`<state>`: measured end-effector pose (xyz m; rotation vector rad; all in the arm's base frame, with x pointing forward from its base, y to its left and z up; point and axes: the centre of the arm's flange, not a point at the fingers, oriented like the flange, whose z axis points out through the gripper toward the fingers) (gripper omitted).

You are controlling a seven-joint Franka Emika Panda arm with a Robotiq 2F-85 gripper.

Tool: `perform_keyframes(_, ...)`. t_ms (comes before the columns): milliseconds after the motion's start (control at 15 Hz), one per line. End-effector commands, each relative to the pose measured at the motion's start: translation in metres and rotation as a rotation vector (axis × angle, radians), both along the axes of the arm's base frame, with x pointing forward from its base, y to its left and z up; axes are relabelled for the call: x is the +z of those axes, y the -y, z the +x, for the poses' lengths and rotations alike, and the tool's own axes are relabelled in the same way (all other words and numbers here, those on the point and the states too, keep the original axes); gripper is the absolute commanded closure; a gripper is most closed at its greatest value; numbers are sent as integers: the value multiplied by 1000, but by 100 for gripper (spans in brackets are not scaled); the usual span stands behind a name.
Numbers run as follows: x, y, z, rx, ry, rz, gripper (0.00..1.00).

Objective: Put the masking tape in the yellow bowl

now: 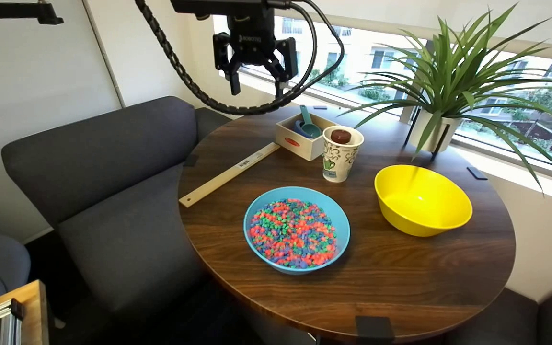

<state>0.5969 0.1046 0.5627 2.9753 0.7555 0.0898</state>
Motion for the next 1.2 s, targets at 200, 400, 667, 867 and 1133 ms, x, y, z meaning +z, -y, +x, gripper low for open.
perform_keyframes(200,-2,-1,5,0,-1,5,0)
perform_keyframes(400,-28,-20,42,54,63,4,0)
perform_keyframes(667,-60,-27,87,120,152,9,0)
perform_keyframes(867,-71,-32,118,134,224,14,0)
perform_keyframes(1133,-94,-44,144,150,191,23,0)
